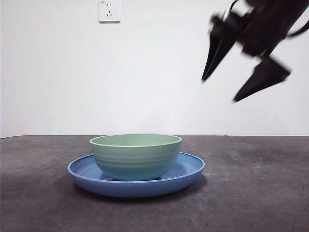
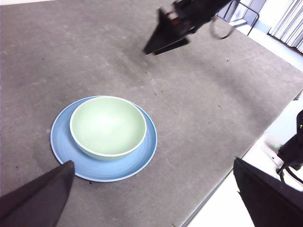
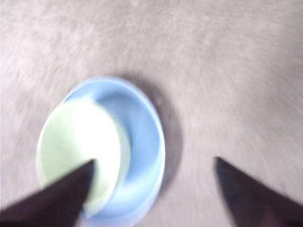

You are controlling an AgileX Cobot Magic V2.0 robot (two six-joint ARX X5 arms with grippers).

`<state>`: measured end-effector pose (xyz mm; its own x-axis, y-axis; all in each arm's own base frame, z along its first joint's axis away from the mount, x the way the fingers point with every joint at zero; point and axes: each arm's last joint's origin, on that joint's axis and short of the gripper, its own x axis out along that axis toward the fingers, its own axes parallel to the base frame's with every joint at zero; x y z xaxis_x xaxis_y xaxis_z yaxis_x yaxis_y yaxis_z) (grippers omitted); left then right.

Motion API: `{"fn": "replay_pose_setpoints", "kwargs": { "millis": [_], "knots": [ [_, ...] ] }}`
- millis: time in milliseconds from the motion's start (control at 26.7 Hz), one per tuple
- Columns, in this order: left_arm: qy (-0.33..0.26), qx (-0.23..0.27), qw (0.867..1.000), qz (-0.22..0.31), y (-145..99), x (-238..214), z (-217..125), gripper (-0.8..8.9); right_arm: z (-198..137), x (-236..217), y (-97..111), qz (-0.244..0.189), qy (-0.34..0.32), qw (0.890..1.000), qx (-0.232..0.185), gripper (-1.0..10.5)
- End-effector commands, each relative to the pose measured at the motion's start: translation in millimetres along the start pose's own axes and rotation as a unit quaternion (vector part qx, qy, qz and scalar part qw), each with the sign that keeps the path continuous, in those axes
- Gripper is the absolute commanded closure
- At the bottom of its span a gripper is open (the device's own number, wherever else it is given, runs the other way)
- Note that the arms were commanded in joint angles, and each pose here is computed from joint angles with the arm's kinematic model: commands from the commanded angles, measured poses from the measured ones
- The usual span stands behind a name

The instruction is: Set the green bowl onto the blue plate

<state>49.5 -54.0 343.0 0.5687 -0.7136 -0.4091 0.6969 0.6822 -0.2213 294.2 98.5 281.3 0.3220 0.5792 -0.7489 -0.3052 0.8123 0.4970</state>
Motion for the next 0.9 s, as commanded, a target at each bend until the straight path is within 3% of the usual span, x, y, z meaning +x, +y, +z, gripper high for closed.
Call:
{"fn": "replay_pose_setpoints", "kwargs": {
  "millis": [37, 150, 337, 637, 900],
  "knots": [
    [-0.009, 0.007, 1.000, -0.003, -1, -2, 3, 1.88, -13, -31, 14, -0.008, 0.007, 0.998, -0.069, 3.3],
    [-0.009, 0.007, 1.000, -0.003, -1, -2, 3, 1.88, -44, -79, 31, -0.040, 0.002, 0.993, -0.113, 2.9],
    [-0.009, 0.007, 1.000, -0.003, -1, -2, 3, 1.88, -82, -126, 49, -0.036, -0.058, 0.986, -0.150, 2.9],
    [-0.009, 0.007, 1.000, -0.003, -1, -2, 3, 1.88, -144, -166, 57, -0.034, -0.148, 0.970, -0.190, 2.9],
    [-0.009, 0.007, 1.000, -0.003, -1, -2, 3, 1.88, -175, -184, 60, -0.031, -0.178, 0.962, -0.203, 2.9]
  ]
}}
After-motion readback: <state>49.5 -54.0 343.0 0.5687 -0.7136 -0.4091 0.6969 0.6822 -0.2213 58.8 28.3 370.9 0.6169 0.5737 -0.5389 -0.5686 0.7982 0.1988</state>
